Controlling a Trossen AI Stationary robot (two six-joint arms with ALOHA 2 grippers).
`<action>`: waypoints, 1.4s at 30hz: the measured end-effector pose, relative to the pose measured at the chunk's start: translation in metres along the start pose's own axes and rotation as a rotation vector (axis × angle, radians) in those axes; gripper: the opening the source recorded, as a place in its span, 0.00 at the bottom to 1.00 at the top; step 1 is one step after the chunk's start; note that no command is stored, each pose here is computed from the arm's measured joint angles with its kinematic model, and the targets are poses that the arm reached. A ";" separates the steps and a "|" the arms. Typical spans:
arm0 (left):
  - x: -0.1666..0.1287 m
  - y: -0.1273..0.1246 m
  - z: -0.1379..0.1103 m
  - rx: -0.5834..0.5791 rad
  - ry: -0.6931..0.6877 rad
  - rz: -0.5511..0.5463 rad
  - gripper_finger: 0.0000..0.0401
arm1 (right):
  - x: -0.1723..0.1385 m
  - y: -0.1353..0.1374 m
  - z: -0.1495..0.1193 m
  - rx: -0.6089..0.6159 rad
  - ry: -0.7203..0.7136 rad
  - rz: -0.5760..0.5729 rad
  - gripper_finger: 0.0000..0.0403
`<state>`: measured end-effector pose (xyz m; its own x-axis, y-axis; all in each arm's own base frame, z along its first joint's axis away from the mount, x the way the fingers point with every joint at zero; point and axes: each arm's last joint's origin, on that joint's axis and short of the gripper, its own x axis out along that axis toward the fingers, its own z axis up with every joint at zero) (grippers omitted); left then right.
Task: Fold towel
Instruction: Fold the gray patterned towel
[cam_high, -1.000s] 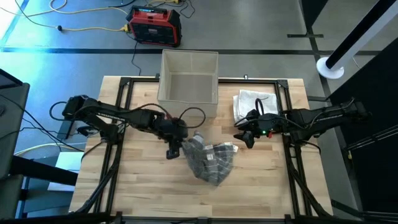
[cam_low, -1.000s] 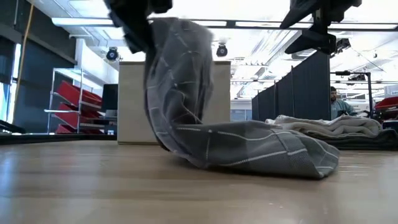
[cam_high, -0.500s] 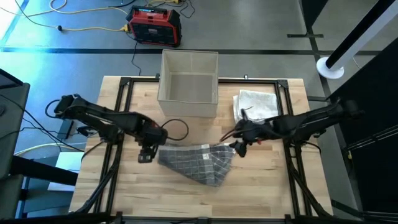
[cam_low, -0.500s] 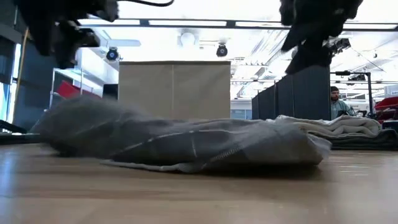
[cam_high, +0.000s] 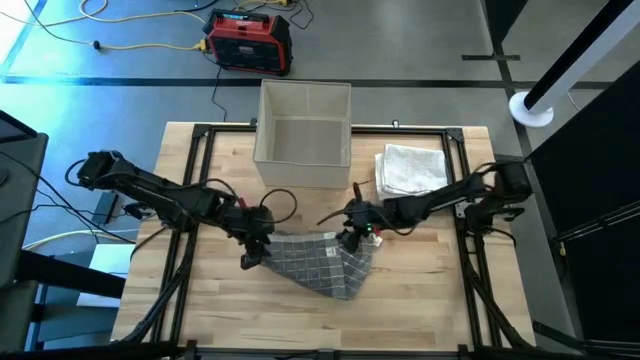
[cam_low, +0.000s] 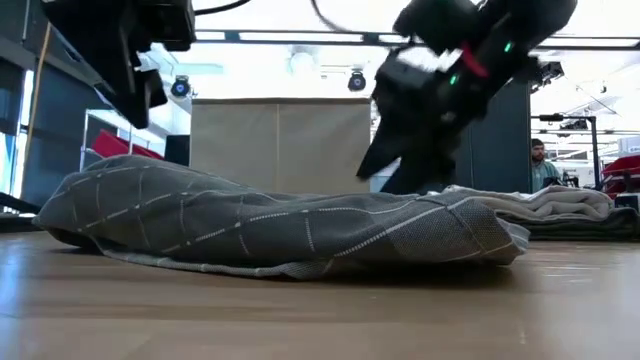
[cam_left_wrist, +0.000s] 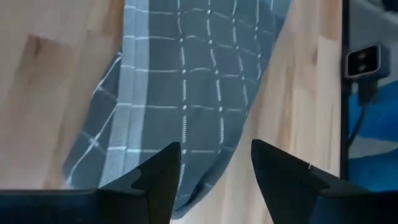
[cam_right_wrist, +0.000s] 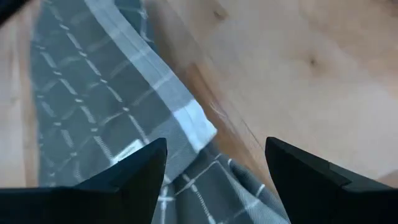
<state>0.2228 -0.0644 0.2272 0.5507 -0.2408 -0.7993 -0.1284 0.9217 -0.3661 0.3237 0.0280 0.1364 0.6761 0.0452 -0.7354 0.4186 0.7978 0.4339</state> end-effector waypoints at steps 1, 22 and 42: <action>0.000 -0.001 0.001 -0.004 -0.011 -0.007 0.47 | 0.002 0.000 0.000 0.010 0.003 0.022 0.64; 0.000 0.000 0.005 -0.004 -0.066 0.024 0.47 | 0.001 0.017 0.003 -0.025 -0.001 0.110 0.00; 0.000 -0.005 0.006 -0.019 -0.075 -0.043 0.47 | 0.012 0.007 0.023 -0.060 0.043 -0.077 0.53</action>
<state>0.2288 -0.0674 0.2322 0.6160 -0.2563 -0.7448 -0.1186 0.9046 -0.4093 0.3486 0.0201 0.1426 0.6161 0.0067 -0.7876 0.4306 0.8344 0.3440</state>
